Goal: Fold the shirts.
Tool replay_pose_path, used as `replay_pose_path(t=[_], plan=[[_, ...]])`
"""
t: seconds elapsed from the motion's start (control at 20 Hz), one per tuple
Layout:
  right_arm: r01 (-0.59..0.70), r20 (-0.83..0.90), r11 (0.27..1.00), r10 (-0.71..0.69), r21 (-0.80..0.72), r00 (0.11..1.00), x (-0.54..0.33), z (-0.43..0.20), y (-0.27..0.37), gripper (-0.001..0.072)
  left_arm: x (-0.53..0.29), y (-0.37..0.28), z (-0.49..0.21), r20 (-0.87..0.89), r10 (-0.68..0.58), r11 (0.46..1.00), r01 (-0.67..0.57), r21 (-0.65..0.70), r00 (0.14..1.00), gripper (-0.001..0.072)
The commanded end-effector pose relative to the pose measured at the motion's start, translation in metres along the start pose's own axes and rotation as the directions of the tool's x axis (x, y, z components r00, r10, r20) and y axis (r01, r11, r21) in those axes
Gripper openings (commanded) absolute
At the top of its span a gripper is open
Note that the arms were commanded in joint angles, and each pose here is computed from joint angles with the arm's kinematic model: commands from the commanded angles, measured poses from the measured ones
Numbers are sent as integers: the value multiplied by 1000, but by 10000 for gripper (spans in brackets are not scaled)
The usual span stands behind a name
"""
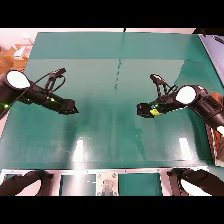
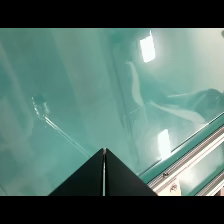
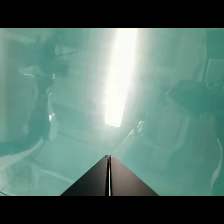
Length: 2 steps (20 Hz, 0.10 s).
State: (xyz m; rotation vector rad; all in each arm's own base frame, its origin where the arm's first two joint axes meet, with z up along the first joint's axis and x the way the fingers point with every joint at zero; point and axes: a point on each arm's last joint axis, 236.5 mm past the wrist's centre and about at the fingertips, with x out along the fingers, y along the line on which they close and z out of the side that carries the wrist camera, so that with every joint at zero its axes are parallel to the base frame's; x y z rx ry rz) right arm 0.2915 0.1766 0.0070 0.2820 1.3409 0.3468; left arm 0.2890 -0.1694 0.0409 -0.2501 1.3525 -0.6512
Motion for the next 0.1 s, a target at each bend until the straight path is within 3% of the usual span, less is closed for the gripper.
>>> replay_pose_path(t=[0.0, 0.05], plan=[[-1, 0, 1000, 1, 0, 1000, 0, 0, 0, 18, 0, 0, 0, 1, -1, 1000, 1, 0, 1000, 32], [-1, 0, 1000, 1, 0, 1000, 0, 0, 0, 18, 0, 0, 0, 1, 0, 1000, 0, 0, 1000, 32]])
